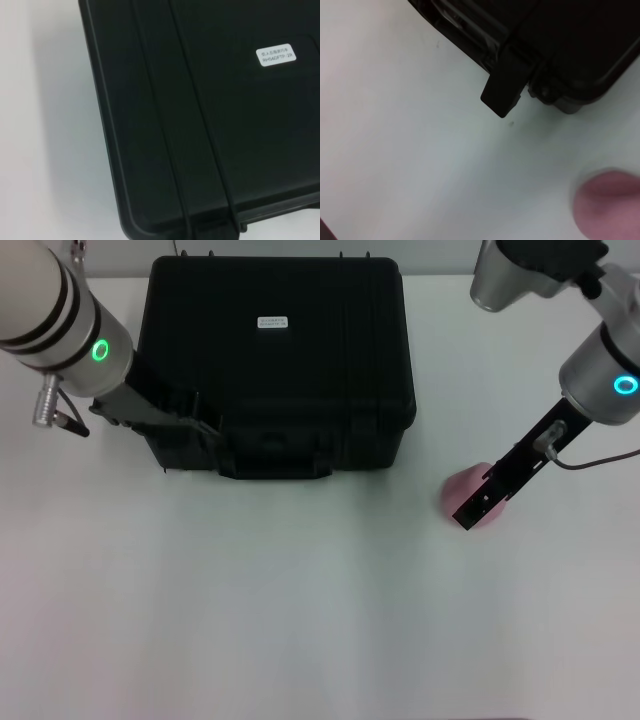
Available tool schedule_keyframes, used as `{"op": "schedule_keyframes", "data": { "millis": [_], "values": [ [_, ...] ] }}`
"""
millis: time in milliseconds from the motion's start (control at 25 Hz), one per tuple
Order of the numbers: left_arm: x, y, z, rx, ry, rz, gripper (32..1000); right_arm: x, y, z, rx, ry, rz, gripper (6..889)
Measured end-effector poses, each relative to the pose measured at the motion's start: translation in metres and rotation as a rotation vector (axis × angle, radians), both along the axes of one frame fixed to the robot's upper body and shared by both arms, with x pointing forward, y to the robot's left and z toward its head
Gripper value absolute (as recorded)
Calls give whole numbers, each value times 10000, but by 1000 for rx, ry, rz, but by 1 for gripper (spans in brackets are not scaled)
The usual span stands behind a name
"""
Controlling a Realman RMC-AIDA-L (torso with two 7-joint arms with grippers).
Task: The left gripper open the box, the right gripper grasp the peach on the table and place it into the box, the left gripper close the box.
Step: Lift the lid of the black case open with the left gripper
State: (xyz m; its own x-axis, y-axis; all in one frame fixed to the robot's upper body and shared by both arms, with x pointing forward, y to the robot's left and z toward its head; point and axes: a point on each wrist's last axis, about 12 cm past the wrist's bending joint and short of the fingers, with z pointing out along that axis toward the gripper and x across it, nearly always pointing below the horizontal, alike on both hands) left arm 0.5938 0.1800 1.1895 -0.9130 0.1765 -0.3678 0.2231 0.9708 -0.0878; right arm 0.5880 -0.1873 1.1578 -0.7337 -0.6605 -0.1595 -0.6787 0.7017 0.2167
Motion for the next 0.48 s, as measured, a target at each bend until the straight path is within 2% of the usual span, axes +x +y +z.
{"op": "schedule_keyframes", "data": {
  "millis": [240, 480],
  "values": [
    [13, -20, 11, 1, -5, -6, 836, 4, 6, 6, 0, -2, 2, 860],
    [29, -40, -13, 15, 7, -9, 836, 6, 9, 9, 0, -3, 4, 859]
  ]
}}
